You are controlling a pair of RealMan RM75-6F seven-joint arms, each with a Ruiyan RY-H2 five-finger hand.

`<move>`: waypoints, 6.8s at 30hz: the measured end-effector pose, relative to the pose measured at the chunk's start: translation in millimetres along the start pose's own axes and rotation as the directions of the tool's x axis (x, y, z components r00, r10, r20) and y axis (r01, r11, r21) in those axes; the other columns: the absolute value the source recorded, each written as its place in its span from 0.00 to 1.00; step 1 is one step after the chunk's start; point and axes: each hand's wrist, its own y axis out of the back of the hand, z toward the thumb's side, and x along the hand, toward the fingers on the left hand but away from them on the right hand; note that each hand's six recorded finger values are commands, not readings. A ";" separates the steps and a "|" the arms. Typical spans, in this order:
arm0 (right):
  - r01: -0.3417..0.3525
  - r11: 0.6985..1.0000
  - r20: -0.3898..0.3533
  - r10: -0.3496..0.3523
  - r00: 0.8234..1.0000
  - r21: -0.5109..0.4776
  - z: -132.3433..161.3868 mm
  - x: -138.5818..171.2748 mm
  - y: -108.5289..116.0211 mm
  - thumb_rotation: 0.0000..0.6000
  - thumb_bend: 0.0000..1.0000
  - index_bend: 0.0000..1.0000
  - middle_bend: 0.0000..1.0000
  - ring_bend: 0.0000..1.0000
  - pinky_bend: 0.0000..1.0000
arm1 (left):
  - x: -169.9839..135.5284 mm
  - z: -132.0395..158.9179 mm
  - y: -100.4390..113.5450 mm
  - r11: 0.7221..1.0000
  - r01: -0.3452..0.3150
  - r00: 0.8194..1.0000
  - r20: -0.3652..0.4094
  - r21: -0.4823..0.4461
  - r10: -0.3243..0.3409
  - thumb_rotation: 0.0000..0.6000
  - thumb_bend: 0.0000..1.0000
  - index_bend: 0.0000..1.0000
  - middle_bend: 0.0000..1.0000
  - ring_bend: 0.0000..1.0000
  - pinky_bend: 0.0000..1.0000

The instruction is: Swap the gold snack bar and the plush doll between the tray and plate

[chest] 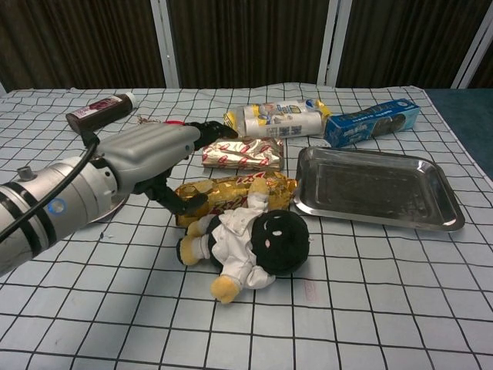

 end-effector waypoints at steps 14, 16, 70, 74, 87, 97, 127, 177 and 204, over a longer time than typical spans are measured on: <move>0.002 1.000 -0.058 -0.002 0.998 0.003 8.8 12.0 6.9 1.00 0.06 0.00 0.00 0.00 0.13 | 28.3 14.1 -23.9 0.995 0.094 0.995 -0.015 0.023 -0.094 1.00 0.42 0.00 0.00 0.02 0.22; 0.002 1.000 -0.065 -0.001 0.998 0.010 10.2 14.8 8.3 1.00 0.06 0.00 0.00 0.00 0.13 | 32.7 12.4 -27.5 0.994 0.108 0.994 -0.026 0.021 -0.108 1.00 0.42 0.00 0.00 0.02 0.22; -0.022 0.997 -0.055 0.026 0.998 0.078 10.4 13.3 -7.2 1.00 0.06 0.01 0.00 0.00 0.13 | 20.2 -79.7 29.0 0.990 -0.040 0.981 -0.183 0.134 0.064 1.00 0.45 0.56 0.70 0.76 0.79; -0.026 0.996 -0.053 0.030 0.998 0.080 10.5 13.2 -8.2 1.00 0.06 0.01 0.00 0.00 0.13 | 3.1 -96.6 35.4 0.988 -0.025 0.977 -0.204 0.153 0.057 1.00 0.45 0.56 0.70 0.76 0.79; -0.018 0.997 -0.049 0.022 0.999 0.076 10.1 12.5 -7.3 1.00 0.06 0.01 0.00 0.00 0.13 | -46.6 -147.2 20.0 0.988 0.058 0.948 -0.317 0.142 -0.010 1.00 0.45 0.56 0.70 0.76 0.79; -0.036 0.996 -0.043 0.040 0.998 0.081 9.6 11.6 -12.2 1.00 0.06 0.01 0.00 0.00 0.13 | -50.1 -168.8 -4.9 0.987 0.077 0.933 -0.359 0.140 -0.022 1.00 0.45 0.50 0.60 0.64 0.73; -0.099 0.988 -0.059 0.107 0.993 0.121 10.5 11.4 -24.5 1.00 0.06 0.00 0.00 0.00 0.14 | -87.5 -173.9 31.1 0.992 -0.012 0.941 -0.333 0.122 0.053 1.00 0.44 0.02 0.01 0.00 0.20; -0.862 0.471 -0.343 0.853 0.392 0.186 262.9 -50.1 -307.0 1.00 0.06 0.00 0.00 0.00 0.15 | -248.3 -277.4 42.9 0.982 0.004 0.768 -0.630 0.190 0.119 1.00 0.44 0.14 0.07 0.01 0.18; -0.697 0.684 -0.281 0.727 0.627 0.214 233.8 -68.0 -303.3 1.00 0.43 0.81 0.66 0.78 0.66 | -247.9 -277.6 41.4 0.987 0.008 0.764 -0.638 0.160 0.098 1.00 0.44 0.14 0.08 0.01 0.18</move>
